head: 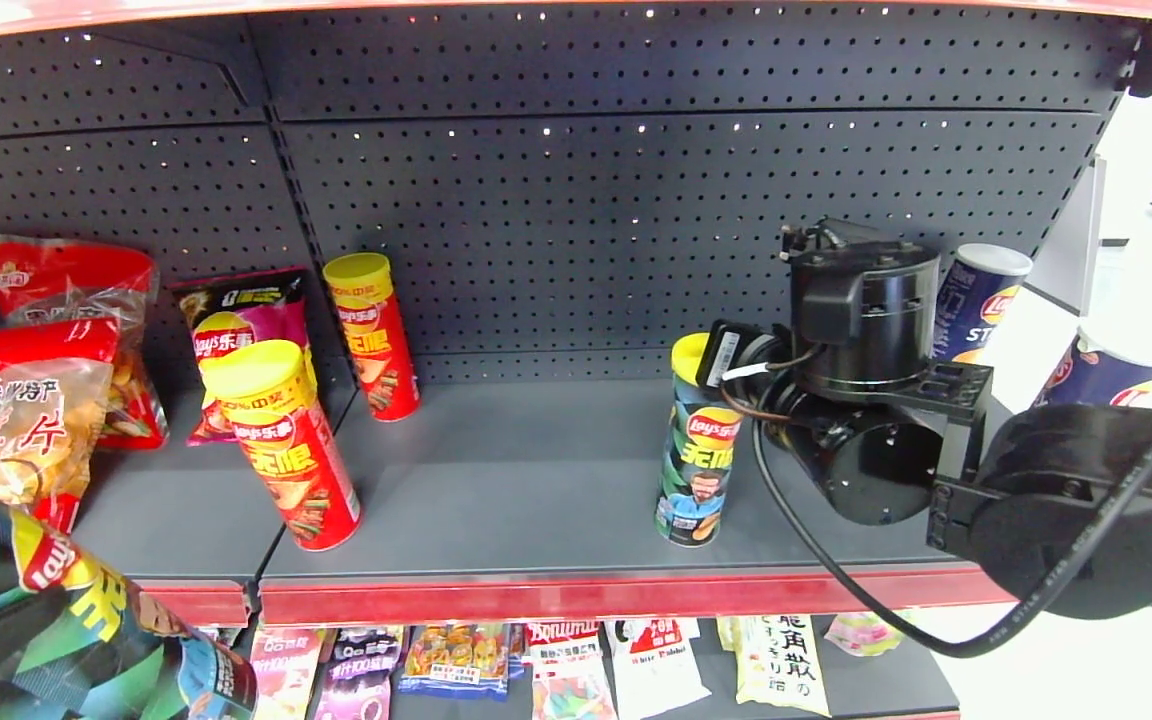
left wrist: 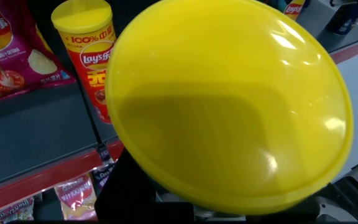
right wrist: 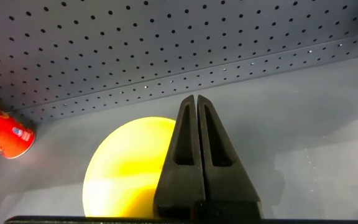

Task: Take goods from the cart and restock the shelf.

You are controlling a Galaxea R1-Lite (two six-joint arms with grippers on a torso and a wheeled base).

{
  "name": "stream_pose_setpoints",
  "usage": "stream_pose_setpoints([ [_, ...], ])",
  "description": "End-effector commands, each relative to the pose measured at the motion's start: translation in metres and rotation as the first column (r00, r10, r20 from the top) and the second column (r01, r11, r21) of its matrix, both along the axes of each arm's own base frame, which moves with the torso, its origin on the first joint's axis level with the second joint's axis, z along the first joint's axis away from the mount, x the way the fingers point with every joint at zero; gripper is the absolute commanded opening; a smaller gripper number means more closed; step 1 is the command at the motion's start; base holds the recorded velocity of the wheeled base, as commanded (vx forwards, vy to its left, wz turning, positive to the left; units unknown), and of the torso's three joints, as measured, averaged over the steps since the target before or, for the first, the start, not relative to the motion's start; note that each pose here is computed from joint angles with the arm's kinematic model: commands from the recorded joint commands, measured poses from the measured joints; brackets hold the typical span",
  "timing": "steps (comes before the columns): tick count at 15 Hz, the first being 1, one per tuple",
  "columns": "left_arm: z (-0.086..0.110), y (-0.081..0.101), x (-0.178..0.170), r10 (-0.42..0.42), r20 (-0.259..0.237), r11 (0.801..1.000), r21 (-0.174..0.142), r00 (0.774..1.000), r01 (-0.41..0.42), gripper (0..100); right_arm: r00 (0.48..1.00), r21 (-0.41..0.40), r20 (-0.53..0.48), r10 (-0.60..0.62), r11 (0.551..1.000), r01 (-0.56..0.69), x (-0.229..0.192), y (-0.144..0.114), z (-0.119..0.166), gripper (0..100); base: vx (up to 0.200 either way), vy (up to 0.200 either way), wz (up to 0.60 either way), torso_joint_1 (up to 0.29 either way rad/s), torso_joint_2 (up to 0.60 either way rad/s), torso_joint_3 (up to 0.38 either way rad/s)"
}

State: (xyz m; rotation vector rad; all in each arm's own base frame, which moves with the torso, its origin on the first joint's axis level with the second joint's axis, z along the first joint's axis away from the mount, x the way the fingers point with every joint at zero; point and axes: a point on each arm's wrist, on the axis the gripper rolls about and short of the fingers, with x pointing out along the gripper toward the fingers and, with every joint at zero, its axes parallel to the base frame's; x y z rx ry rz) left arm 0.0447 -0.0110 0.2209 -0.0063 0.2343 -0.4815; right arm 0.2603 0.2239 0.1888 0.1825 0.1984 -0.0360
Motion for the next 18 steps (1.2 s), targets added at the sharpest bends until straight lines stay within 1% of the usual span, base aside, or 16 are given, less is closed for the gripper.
stream_pose_setpoints([
  [1, 0.0, 0.0, 0.0, 0.0, -0.001, 1.0, 0.0, 1.0, 0.0, 0, 1.0, 0.0, -0.004, 0.009, 1.0, -0.009, -0.002, -0.003, 0.0, 0, 0.0, 0.0, 0.0, 0.0, 0.0, 0.0],
  [4, -0.003, 0.0, 0.0, 0.0, -0.01, 1.0, 0.0, 1.0, 0.0, 0, 1.0, 0.011, 0.004, 0.004, 1.0, -0.004, -0.002, -0.007, 0.004, 0, 0.0, 0.0, 0.0, 0.0, 0.0, 0.0],
  [7, -0.003, 0.0, 0.0, 0.0, -0.009, 1.0, 0.0, 1.0, 0.0, 0, 1.0, 0.019, 0.013, -0.002, 1.0, 0.002, -0.002, -0.011, 0.009, 0, 0.0, 0.0, 0.0, 0.0, 0.0, 0.0],
  [18, -0.003, 0.0, -0.001, 0.001, -0.006, 1.0, 0.0, 1.0, -0.001, 0, 0.999, 0.044, 0.03, 0.018, 0.999, -0.019, -0.002, -0.011, 0.016, 0, 0.0, 0.0, 0.0, 0.0, 0.0, 0.0],
])
